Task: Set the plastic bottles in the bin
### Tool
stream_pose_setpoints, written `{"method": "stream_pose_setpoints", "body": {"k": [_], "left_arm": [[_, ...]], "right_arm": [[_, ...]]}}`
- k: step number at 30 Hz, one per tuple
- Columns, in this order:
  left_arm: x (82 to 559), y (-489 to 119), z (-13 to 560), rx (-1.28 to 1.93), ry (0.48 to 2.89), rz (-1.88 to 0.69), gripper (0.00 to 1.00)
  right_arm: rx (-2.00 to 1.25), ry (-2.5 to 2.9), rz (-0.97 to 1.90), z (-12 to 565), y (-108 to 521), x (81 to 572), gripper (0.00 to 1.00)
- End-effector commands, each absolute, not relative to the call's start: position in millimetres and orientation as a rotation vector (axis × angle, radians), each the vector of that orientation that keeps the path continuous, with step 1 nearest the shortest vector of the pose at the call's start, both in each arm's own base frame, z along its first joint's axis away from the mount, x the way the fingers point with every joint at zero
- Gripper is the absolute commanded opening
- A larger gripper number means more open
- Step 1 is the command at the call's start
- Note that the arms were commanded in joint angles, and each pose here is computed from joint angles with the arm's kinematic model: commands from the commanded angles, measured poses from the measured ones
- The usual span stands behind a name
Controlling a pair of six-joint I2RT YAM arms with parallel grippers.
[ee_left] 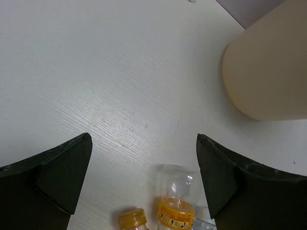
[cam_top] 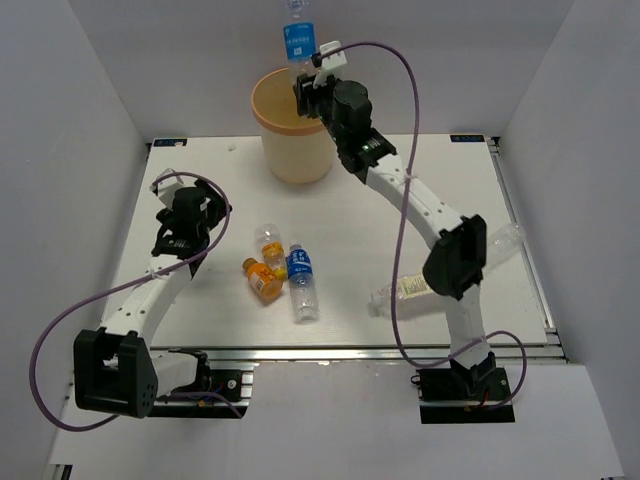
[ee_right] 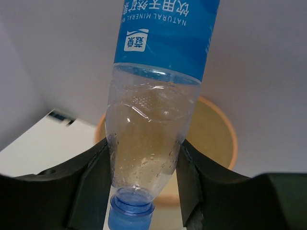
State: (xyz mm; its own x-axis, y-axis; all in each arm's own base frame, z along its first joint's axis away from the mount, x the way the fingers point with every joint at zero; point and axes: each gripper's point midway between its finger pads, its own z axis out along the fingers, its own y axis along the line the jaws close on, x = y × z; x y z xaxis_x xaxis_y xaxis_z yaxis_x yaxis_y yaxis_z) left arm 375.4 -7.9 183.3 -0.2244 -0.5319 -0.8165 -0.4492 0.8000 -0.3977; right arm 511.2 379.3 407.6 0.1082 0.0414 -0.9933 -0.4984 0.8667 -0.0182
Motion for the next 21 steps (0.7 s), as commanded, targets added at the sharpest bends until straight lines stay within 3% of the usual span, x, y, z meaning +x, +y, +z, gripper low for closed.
{"method": "stream_pose_setpoints", "body": {"k": [1, 4, 5, 8, 16, 21], "left_arm": [[381, -15, 178, -0.745, 1.866, -0.151, 0.98], [388, -25, 178, -0.706, 1.891, -0.197, 0.98], [388, -27, 176, -0.7, 1.909, -0.198, 0.98], [391, -29, 175, -0.684, 1.91, -0.211, 0.98], [393, -35, 164, -0.718, 1.959, -0.232, 0.98], [384, -28, 156, -0.793, 1.983, -0.191, 0.98]], "right_arm": [[-0.258, 1.201, 0.3, 439, 370, 552, 0.34], [-0.209, 1.114, 0.27, 440, 367, 579, 0.42], [-0.25, 1.144, 0.258, 429, 371, 585, 0.65], [-0.326, 1.17, 0.196, 418, 371, 582, 0.89], [-0.372, 1.122, 0.262, 467, 363, 549, 0.89], [-0.421, 1.167, 0.315, 463, 363, 532, 0.89]]}}
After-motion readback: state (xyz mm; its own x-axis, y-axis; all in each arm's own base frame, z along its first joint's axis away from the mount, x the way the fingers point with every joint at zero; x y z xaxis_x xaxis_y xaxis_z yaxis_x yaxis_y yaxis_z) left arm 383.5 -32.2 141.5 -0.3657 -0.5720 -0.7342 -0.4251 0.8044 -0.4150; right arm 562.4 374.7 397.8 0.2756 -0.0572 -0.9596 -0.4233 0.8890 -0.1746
